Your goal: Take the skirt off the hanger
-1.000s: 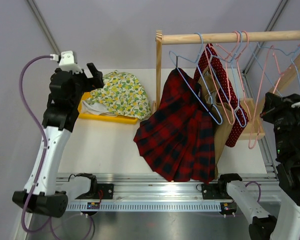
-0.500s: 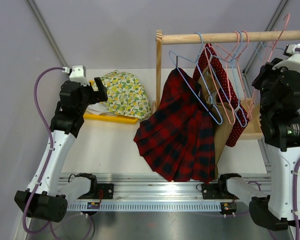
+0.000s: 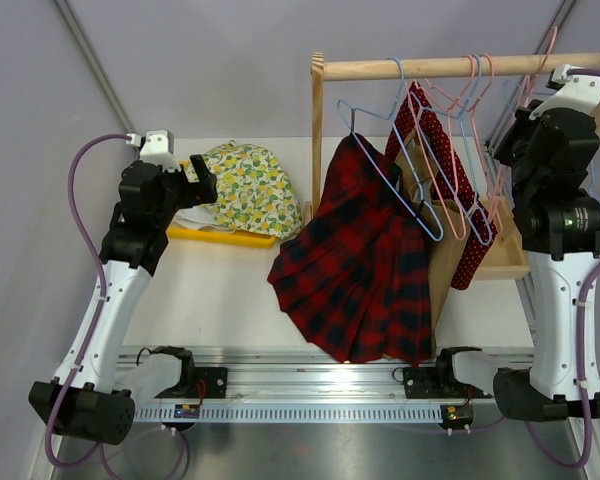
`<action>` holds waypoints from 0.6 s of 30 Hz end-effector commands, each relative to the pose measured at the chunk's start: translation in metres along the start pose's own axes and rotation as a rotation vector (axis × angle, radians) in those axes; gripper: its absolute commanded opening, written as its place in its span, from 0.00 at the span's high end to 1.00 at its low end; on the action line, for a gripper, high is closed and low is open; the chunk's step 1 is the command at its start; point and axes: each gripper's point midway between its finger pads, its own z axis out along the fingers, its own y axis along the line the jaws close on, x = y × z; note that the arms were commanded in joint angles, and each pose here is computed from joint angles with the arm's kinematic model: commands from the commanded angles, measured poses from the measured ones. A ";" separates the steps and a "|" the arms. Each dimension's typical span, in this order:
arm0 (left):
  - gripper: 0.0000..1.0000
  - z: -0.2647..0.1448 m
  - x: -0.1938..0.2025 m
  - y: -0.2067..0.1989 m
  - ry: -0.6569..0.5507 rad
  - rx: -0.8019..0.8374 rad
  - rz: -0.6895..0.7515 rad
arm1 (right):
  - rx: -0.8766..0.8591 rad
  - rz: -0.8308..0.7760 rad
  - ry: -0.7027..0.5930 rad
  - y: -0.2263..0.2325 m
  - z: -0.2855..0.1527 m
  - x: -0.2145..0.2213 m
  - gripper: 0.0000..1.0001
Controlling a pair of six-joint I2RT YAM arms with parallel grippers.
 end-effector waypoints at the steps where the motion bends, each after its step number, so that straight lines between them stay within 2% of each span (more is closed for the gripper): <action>1: 0.01 -0.007 -0.020 -0.008 -0.072 0.038 -0.010 | -0.010 0.036 0.015 -0.002 -0.005 -0.004 1.00; 8: 0.01 -0.006 -0.019 -0.012 -0.065 0.063 -0.013 | 0.066 0.038 0.064 -0.022 -0.012 0.015 1.00; 10: 0.01 -0.006 -0.018 -0.013 -0.064 0.068 -0.016 | 0.085 0.040 0.069 -0.028 -0.015 0.019 0.95; 11: 0.01 -0.006 -0.018 -0.014 -0.065 0.071 -0.016 | 0.099 0.048 0.068 -0.031 -0.018 0.019 0.87; 12: 0.01 -0.005 -0.018 -0.014 -0.065 0.073 -0.017 | 0.113 0.048 0.067 -0.034 -0.019 0.019 0.59; 15: 0.01 -0.005 -0.017 -0.015 -0.060 0.080 -0.018 | 0.181 0.059 0.037 -0.051 -0.028 0.011 0.07; 16: 0.01 -0.005 -0.016 -0.016 -0.056 0.084 -0.018 | 0.194 0.062 0.026 -0.054 -0.031 0.008 0.01; 18: 0.01 -0.005 -0.016 -0.017 -0.056 0.087 -0.018 | 0.223 0.075 -0.017 -0.062 -0.043 -0.008 0.01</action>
